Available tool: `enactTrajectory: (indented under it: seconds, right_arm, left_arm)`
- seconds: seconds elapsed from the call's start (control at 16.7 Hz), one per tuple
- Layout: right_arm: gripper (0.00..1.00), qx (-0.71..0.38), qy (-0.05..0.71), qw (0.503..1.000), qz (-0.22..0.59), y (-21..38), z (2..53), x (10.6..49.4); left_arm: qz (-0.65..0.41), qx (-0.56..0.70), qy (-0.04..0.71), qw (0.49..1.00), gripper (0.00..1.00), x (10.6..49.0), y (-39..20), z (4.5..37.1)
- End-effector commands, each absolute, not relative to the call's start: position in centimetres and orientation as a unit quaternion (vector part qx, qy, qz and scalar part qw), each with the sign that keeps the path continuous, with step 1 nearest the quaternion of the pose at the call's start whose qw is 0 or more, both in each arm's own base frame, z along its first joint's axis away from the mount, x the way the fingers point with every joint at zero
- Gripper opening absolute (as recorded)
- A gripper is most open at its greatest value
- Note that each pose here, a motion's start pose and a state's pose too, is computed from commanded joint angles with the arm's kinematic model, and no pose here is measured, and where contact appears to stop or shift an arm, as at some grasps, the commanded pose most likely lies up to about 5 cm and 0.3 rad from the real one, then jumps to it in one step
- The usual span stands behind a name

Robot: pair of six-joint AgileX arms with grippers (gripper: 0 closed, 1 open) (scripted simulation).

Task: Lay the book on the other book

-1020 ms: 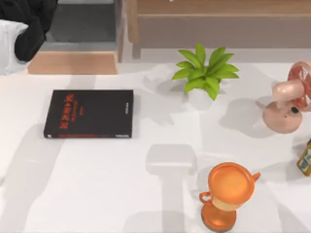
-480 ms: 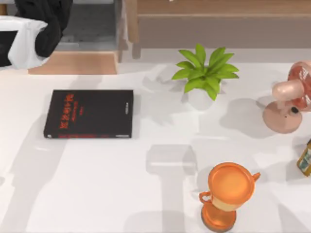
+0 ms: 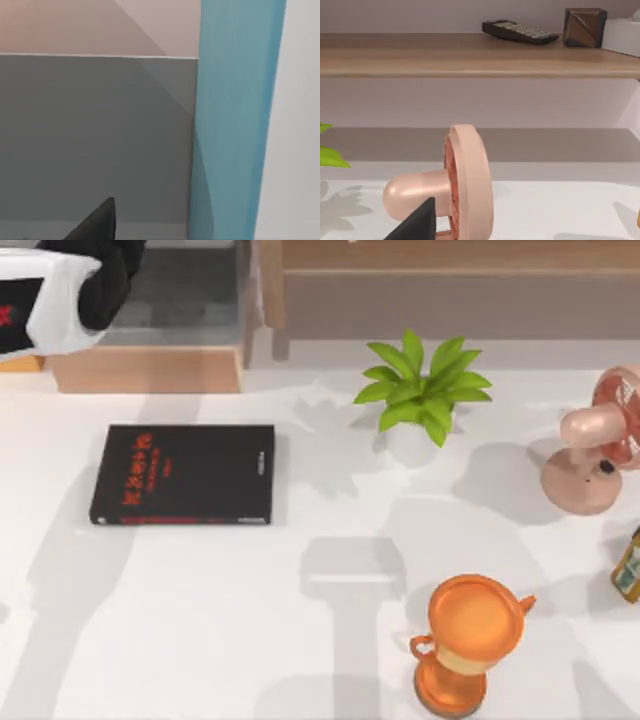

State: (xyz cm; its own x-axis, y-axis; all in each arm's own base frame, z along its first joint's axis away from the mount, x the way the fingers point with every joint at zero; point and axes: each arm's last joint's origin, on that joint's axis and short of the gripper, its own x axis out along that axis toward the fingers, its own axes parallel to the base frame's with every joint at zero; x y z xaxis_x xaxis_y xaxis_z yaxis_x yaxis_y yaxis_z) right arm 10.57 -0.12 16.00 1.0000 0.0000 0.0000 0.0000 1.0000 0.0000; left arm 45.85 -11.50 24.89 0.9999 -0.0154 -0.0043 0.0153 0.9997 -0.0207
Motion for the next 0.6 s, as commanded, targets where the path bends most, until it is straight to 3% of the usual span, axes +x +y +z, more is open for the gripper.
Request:
enactTrajectory:
  seconds: [0.3,0.6]
  right_arm:
    - [1.0,0.0,0.0,1.0,0.0,-0.12,16.0,10.57]
    - [1.0,0.0,0.0,1.0,0.0,-0.12,16.0,10.57]
  left_arm:
    - [-0.009,-0.01,0.002,1.0,1.0,46.26,-12.02,24.77]
    - [-0.009,-0.01,0.002,1.0,0.62,46.26,-12.02,24.77]
